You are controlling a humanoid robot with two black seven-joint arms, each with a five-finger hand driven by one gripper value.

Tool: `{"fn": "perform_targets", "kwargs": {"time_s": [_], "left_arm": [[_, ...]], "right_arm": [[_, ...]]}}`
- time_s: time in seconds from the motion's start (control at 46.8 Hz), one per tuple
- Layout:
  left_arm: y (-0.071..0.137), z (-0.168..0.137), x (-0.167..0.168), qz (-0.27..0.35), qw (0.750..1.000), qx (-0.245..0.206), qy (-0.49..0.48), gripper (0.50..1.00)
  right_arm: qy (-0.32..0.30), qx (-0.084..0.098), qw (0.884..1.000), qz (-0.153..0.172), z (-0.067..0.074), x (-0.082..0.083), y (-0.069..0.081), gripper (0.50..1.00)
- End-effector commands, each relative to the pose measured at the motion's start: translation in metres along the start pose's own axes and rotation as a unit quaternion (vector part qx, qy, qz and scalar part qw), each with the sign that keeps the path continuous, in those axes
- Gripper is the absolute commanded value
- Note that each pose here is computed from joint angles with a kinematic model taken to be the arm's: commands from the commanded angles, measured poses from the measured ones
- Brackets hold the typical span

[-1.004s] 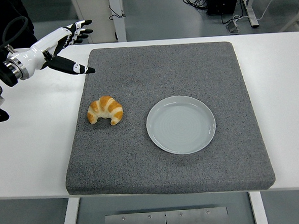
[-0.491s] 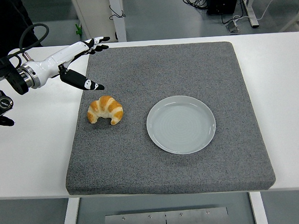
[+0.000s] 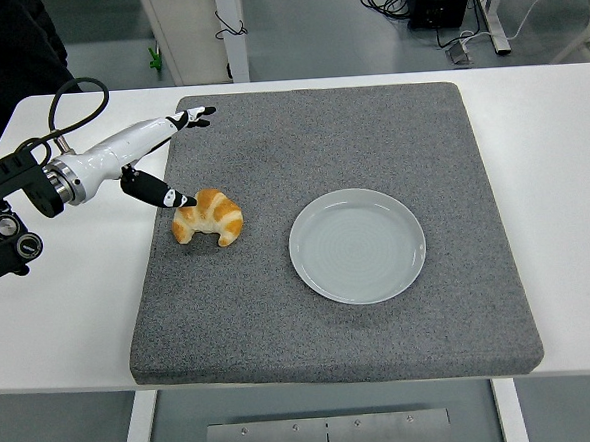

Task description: Place the bread on the plate

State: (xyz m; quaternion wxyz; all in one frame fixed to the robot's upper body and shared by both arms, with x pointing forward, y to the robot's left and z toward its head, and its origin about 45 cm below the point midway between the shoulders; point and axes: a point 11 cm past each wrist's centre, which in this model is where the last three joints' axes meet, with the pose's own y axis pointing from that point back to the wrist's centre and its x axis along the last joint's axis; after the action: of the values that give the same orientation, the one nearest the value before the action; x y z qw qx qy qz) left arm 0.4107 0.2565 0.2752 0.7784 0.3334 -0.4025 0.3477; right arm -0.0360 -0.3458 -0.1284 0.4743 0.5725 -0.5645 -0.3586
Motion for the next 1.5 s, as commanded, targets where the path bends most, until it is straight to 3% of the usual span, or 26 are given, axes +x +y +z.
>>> {"fn": "perform_targets", "kwargs": {"time_s": [0.0,0.385,0.812,0.983,1.474], "left_arm": [[0.001,-0.001,-0.005,-0.007,1.000,0.000,-0.008,0.958],[0.003,0.002,-0.015,-0.024,0.999,-0.025,-0.026,0.960],[0.004,-0.006,-0.030,-0.041,0.999,-0.015,-0.029,0.960],[-0.007,-0.001,-0.039,-0.039,0.999,-0.021,-0.030,0.960],[-0.013,-0.002,-0.048,-0.039,0.997,-0.024,-0.062,0.958]], "right_arm": [[0.000,0.000,1.000,0.000,0.000,0.000,0.000,1.000],[0.000,0.000,1.000,-0.001,0.000,0.000,0.000,1.000],[0.000,0.000,1.000,0.000,0.000,0.000,0.000,1.000],[0.000,0.000,1.000,0.000,0.000,0.000,0.000,1.000],[0.000,0.000,1.000,0.000,0.000,0.000,0.000,1.000]]}}
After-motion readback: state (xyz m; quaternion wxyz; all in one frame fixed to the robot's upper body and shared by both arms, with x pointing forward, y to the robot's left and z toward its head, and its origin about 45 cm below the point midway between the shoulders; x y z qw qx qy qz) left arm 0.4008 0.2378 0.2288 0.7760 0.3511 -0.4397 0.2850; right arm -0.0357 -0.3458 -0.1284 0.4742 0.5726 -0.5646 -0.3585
